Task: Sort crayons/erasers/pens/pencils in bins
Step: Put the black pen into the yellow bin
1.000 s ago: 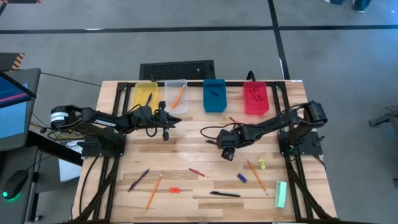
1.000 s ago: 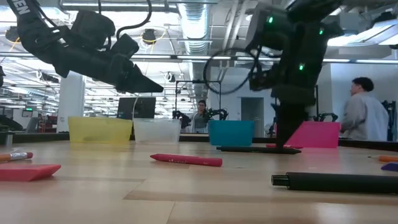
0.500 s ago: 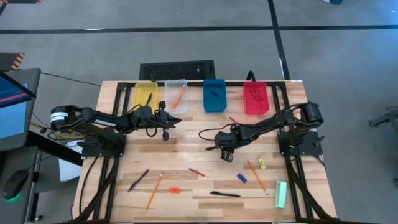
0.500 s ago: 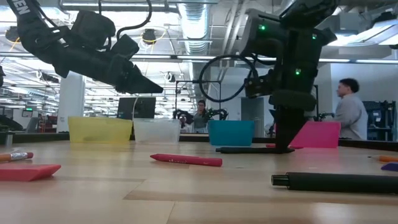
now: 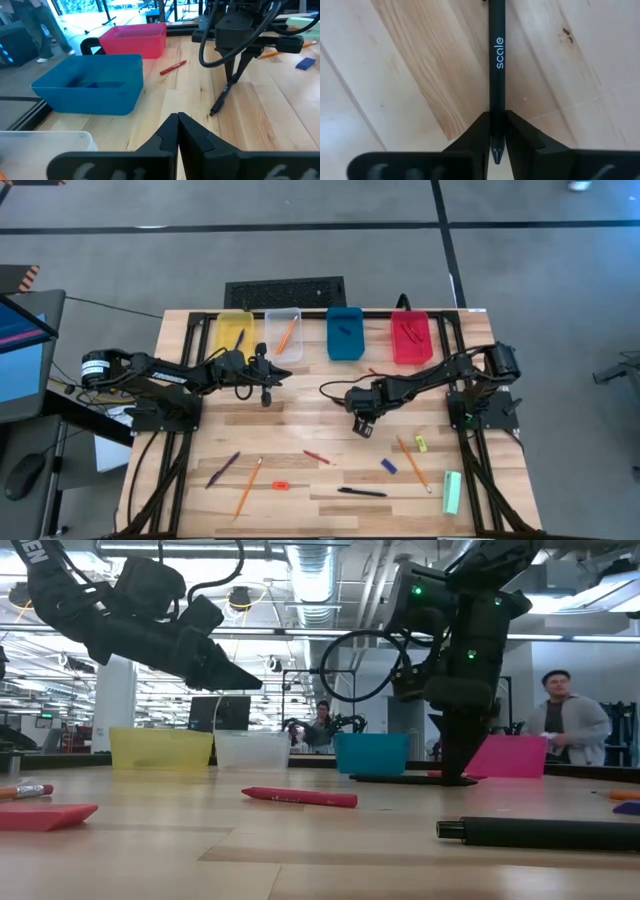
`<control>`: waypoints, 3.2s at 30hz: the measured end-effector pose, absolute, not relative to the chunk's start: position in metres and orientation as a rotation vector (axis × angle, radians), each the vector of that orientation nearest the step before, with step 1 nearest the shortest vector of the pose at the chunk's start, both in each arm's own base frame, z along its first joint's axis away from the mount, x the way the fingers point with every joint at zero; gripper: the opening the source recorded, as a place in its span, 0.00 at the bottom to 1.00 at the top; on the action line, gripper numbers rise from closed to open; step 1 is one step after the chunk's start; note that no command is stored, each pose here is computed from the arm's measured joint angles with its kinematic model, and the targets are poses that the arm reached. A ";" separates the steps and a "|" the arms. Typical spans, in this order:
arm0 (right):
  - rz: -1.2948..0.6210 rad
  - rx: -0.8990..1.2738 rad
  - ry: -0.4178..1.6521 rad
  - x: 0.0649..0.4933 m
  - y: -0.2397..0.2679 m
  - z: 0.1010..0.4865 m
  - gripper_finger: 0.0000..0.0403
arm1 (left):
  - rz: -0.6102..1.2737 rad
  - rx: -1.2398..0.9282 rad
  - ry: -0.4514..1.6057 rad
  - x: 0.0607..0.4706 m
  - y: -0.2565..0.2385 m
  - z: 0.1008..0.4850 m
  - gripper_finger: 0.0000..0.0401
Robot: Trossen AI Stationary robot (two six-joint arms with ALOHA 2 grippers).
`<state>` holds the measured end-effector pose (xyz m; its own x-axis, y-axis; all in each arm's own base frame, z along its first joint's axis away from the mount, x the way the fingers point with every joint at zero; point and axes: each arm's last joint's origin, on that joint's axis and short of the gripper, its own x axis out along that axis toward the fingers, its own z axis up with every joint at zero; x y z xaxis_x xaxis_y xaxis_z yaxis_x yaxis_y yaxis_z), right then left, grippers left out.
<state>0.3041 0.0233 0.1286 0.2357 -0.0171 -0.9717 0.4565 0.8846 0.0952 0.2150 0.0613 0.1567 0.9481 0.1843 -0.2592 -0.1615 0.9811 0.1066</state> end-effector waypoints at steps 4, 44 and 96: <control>-0.346 0.441 1.277 0.306 0.024 0.129 0.17 | 0.178 0.068 0.268 0.215 0.061 0.157 0.00; -0.369 0.566 0.337 0.353 0.029 0.193 0.08 | -0.008 -0.516 0.106 0.214 0.077 0.175 0.39; -0.282 0.329 0.209 0.361 0.028 0.208 0.31 | -0.085 -0.234 -0.138 0.235 0.066 0.220 0.10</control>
<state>0.3607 0.0279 0.2075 0.9396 -0.2377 -0.2461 0.3050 0.9079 0.2875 0.2355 0.0657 0.2195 0.9870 -0.0676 0.1455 0.0995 0.9694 -0.2246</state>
